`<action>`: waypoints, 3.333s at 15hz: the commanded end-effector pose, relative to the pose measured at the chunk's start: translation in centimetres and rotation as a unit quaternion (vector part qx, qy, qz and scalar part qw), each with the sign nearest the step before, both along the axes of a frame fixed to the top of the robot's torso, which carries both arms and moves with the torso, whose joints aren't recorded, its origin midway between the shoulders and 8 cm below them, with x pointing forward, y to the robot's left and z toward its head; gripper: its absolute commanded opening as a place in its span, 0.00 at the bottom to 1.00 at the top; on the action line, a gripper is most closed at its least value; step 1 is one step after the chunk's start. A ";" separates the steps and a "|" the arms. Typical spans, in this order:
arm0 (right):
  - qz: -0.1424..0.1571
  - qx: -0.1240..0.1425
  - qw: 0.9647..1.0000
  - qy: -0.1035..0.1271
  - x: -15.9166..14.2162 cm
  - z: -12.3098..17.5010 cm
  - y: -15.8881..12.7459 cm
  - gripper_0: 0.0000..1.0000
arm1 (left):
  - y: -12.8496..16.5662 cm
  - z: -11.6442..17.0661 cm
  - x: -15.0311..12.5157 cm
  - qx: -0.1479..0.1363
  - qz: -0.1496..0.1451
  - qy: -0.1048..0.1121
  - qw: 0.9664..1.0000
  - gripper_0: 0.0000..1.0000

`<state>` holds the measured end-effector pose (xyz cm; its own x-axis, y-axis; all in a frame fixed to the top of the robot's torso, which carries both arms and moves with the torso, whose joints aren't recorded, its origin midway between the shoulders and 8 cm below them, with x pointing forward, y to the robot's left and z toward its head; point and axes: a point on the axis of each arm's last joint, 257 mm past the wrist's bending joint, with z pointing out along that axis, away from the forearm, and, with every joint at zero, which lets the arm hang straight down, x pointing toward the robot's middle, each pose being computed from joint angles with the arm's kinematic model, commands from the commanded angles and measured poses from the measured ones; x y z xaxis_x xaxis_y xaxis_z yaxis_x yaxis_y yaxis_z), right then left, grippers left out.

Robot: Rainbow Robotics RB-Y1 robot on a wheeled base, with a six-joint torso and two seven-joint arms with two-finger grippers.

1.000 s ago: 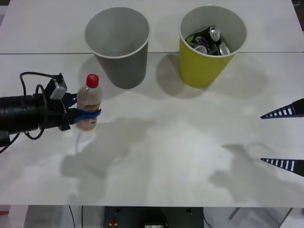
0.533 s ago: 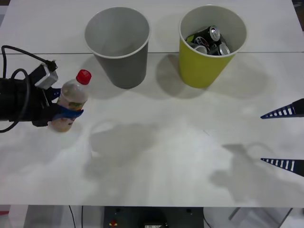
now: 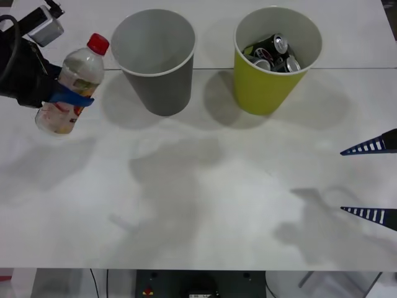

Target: Put the can into the green bin and the plastic bottle into the gray bin

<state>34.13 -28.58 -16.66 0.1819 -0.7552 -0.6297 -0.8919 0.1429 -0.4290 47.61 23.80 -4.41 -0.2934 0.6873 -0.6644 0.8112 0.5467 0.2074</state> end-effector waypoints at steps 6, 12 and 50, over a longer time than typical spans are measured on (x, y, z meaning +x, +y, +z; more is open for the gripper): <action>0.000 0.000 1.000 0.000 0.0 0.0 0.0 1.00 | -2.9 7.6 4.1 0.024 -0.013 0.002 1.000 0.03; 0.000 0.000 1.000 0.000 0.0 0.0 0.0 1.00 | -7.4 10.5 7.8 0.038 -0.005 0.017 0.999 0.03; 0.000 0.000 1.000 0.000 0.0 0.0 0.0 1.00 | 0.6 7.3 3.5 -0.006 -0.087 -0.010 0.996 1.00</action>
<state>34.13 -28.58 -16.66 0.1819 -0.7553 -0.6297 -0.8919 0.1429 -0.4291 51.43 23.12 3.54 -0.1648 0.7189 -0.6753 0.8898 0.4037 0.2126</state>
